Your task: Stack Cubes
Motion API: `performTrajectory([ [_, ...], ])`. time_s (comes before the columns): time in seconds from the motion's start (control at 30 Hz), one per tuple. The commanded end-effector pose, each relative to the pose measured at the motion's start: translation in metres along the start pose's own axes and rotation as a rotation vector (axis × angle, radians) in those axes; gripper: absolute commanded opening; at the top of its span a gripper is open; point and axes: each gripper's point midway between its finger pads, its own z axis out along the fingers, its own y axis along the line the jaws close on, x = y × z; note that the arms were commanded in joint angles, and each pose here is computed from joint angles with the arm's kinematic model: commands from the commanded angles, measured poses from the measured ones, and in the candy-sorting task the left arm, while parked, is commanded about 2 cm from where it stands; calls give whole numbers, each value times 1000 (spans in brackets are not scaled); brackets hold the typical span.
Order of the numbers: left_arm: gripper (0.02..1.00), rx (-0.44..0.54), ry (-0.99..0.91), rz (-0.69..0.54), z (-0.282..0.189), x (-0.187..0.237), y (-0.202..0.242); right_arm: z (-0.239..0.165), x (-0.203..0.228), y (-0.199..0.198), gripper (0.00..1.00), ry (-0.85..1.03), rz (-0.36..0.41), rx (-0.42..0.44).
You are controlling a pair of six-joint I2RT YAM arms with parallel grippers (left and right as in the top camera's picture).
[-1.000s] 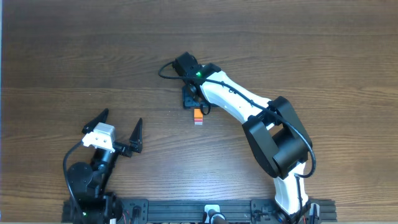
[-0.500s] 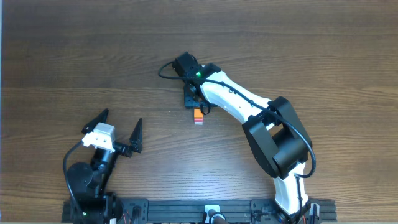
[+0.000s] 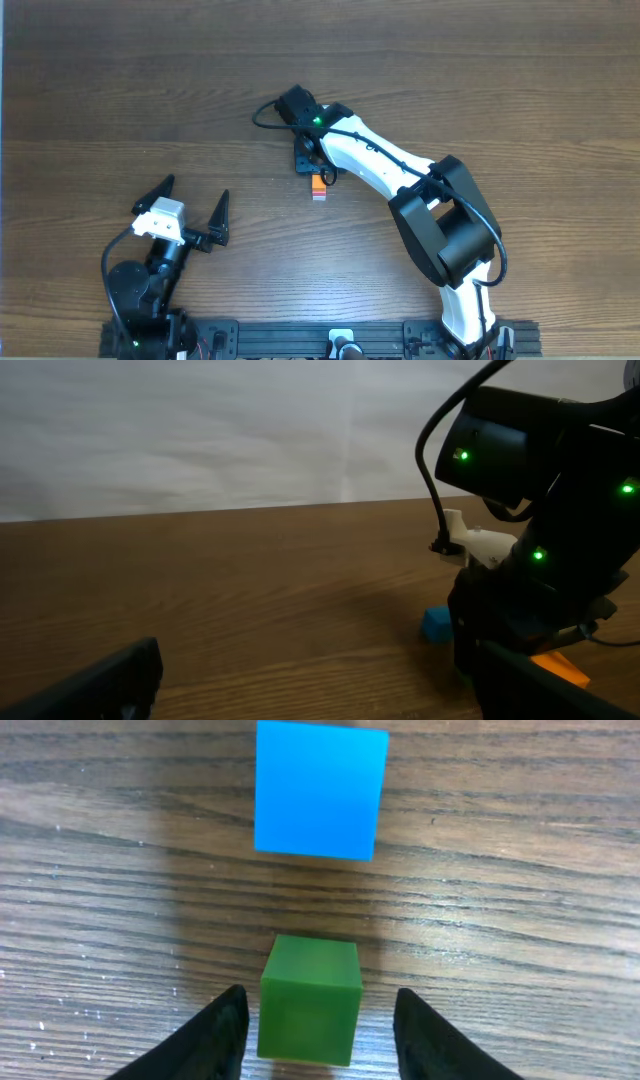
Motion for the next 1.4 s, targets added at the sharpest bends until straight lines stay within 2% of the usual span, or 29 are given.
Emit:
performTrajectory([
  [0.03,1000,4,-2,15,0,1,0,4,-1,6,439,-3,-9,3],
  [0.3,998,4,-2,15,0,1,0,7,-1,7,411,0,-10,-2],
  [0.5,998,4,-2,15,0,1,0,7,-2,10,338,-3,-13,-12],
  [0.87,1000,4,-2,15,0,1,0,7,-2,10,316,-3,-13,-12],
  [1.4,1000,4,-2,15,0,1,0,7,-2,9,200,-3,-13,-11],
])
